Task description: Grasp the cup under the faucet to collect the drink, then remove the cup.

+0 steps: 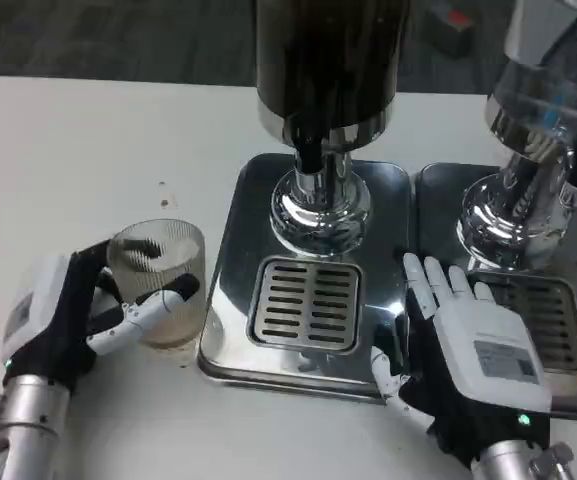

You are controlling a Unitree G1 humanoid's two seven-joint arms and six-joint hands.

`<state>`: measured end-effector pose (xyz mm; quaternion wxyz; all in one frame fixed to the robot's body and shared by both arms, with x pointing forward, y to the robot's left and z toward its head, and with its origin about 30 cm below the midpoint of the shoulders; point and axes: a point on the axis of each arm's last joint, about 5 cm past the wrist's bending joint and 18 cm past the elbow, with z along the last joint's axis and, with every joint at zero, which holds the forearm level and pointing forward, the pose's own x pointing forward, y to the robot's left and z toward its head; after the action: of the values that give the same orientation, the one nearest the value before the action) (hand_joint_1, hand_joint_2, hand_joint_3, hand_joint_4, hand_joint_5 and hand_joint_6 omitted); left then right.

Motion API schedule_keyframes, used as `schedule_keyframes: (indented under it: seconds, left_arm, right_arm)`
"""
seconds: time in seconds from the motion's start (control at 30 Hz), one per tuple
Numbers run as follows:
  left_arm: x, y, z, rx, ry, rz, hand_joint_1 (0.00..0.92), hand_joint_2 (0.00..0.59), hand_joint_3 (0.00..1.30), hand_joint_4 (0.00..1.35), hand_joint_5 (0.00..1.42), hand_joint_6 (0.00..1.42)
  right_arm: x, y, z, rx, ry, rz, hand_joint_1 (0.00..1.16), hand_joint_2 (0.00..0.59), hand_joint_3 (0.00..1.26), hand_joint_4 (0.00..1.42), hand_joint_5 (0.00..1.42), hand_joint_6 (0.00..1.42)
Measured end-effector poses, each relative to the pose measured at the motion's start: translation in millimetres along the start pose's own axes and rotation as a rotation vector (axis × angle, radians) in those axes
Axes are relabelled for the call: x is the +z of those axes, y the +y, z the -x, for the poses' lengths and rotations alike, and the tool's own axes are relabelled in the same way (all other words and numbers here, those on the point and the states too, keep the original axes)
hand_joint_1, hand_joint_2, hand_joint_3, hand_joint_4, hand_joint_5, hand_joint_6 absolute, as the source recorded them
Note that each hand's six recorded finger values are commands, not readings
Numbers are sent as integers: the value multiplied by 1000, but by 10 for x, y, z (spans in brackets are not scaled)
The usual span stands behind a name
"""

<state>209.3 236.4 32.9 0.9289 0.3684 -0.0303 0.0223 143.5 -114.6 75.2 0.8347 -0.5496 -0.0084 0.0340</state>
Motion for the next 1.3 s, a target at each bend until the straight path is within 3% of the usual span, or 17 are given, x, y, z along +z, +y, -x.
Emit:
schedule_keyframes:
  seconds: [0.37, 0.67, 0.9, 1.03, 1.1, 1.2, 1.3]
  left_arm:
    - [-49, -60, 130, 95, -19, -53, 326, 93, 627, 705, 836, 761]
    - [-19, -76, 136, 193, -86, -60, 372, 91, 675, 740, 865, 783]
    - [29, -82, 108, 189, -150, -56, 377, 82, 683, 737, 865, 787]
    - [86, -113, 46, 149, -204, -80, 381, 80, 682, 732, 865, 776]
    - [189, -141, -77, 122, -271, -93, 382, 79, 682, 732, 865, 776]
    - [229, -176, -137, 109, -293, -108, 382, 79, 685, 732, 865, 775]
    - [309, -287, -207, 58, -337, -147, 385, 71, 688, 732, 865, 768]
  right_arm:
    - [5, 0, -2, -1, 2, -4, 361, 563, 0, 0, 0, 16]
    - [6, 0, -3, -2, 3, -5, 362, 563, 0, 0, 0, 25]
    - [7, 0, -4, -3, 4, -6, 362, 563, 0, 0, 0, 21]
    - [9, -2, -3, -6, 11, -8, 363, 563, 0, 0, 0, 19]
    - [7, -3, 6, -10, 21, -10, 363, 563, 0, 0, 0, 19]
    - [-6, -2, 22, -13, 37, -8, 363, 563, 0, 0, 0, 18]
    - [23, -9, 36, -25, 40, -16, 363, 563, 0, 0, 0, 18]
